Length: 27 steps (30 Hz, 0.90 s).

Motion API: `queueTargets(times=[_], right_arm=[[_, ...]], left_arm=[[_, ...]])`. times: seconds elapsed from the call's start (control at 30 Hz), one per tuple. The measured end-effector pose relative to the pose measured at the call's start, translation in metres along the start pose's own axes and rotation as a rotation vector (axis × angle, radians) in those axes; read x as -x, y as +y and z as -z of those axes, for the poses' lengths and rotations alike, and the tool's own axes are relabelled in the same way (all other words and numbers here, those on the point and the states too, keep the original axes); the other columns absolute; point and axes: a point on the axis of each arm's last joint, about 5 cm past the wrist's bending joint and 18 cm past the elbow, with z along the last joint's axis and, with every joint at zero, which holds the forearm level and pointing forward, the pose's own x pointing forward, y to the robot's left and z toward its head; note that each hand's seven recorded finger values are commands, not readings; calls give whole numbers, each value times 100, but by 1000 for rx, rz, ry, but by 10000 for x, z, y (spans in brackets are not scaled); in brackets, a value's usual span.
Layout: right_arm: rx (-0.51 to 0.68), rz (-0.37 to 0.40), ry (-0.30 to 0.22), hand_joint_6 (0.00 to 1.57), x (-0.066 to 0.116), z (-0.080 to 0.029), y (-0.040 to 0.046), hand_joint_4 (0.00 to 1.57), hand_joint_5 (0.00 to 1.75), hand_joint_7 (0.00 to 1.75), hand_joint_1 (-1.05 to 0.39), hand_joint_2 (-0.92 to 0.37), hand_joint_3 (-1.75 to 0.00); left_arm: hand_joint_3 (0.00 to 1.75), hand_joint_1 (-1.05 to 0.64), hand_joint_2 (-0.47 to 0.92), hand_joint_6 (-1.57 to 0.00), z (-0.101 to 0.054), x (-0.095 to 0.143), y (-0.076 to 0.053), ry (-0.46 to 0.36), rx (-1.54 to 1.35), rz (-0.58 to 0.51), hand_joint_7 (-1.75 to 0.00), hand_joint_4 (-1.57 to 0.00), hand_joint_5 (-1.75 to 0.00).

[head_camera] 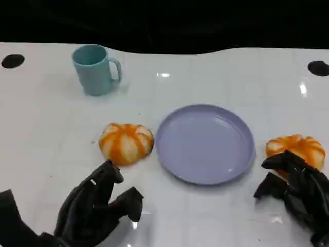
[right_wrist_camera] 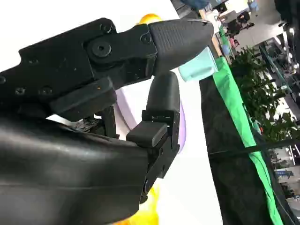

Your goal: Grasp the bread from the table and place it into the plate.

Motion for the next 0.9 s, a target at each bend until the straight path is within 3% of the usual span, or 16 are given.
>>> queueTargets(times=[0.63,0.8,0.83,0.9], right_arm=[[-2,8,7,63,-8,-8,5,67,154,120,-54,-92,-24],[1,13,4,63,-8,-8,6,67,154,121,-54,-92,-24],[2,14,4,62,-7,-8,6,67,153,120,-53,-92,-25],[0,13,3,62,-7,-8,5,67,153,120,-53,-92,-25]], left_arm=[[21,-57,92,-61,-6,-3,-4,5,-5,0,-174,-84,-175],[20,-57,92,-51,-56,-16,-26,6,-63,-21,-162,-72,-175],[24,-58,92,-51,-68,-21,-33,0,-78,-22,-146,-65,-174],[26,-58,92,-52,-90,-31,-46,-6,-139,-31,-137,-62,-173]])
